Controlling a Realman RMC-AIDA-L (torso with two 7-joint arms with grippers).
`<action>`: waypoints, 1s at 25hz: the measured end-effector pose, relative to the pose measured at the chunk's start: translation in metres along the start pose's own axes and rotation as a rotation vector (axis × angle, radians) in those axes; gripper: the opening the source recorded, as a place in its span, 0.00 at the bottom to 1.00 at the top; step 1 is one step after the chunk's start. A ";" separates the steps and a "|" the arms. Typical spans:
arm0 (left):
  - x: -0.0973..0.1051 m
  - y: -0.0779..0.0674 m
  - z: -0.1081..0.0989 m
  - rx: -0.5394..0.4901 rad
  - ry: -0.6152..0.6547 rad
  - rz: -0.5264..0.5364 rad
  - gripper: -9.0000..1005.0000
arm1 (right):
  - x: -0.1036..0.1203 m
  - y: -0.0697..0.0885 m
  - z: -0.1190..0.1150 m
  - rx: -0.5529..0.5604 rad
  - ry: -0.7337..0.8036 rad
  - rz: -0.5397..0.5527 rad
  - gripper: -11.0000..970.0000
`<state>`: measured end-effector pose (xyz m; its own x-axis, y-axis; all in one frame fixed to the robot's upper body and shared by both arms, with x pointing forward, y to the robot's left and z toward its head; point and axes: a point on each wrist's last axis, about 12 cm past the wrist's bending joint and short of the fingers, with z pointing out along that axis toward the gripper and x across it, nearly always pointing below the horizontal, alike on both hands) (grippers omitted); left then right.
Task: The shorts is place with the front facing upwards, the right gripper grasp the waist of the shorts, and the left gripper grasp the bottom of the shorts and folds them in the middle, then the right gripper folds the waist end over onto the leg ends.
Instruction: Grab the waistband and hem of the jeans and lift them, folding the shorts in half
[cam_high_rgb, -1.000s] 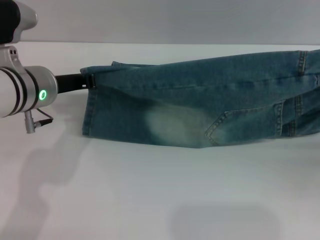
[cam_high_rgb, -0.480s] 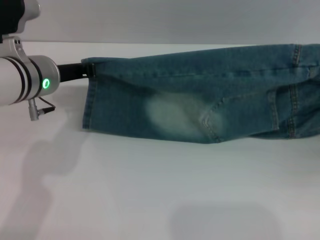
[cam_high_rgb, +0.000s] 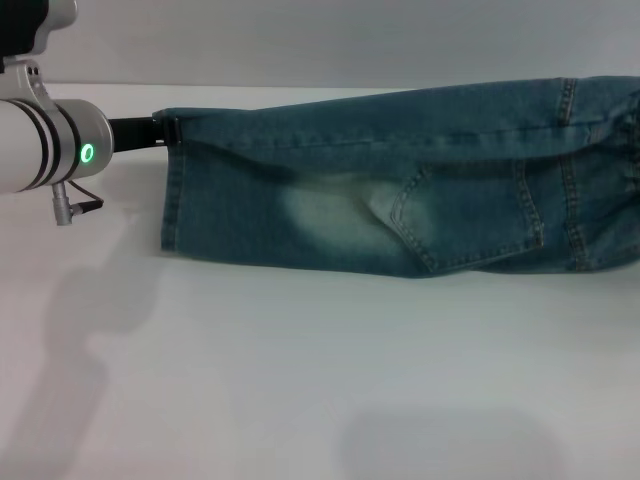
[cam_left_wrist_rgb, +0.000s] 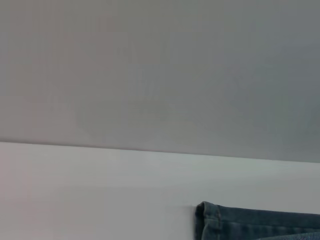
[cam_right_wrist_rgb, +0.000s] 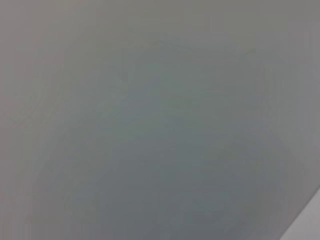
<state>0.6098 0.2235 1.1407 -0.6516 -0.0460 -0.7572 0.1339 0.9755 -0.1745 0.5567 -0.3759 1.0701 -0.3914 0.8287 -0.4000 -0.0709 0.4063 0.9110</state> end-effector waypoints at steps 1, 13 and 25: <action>-0.001 0.000 0.001 -0.001 0.001 0.001 0.19 | 0.001 -0.001 0.001 0.005 0.001 0.003 0.16; -0.006 -0.008 0.003 0.087 -0.004 -0.056 0.20 | 0.011 -0.018 -0.007 0.100 -0.048 0.038 0.19; -0.009 -0.013 0.002 0.121 -0.016 -0.041 0.37 | 0.019 -0.032 -0.027 0.150 -0.062 0.014 0.48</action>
<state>0.6155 0.2108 1.1491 -0.6468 -0.0899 -0.7573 0.1970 0.9396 -0.2798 0.5269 -0.3831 1.0362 -0.3334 0.8549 -0.3974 0.0736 0.4438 0.8931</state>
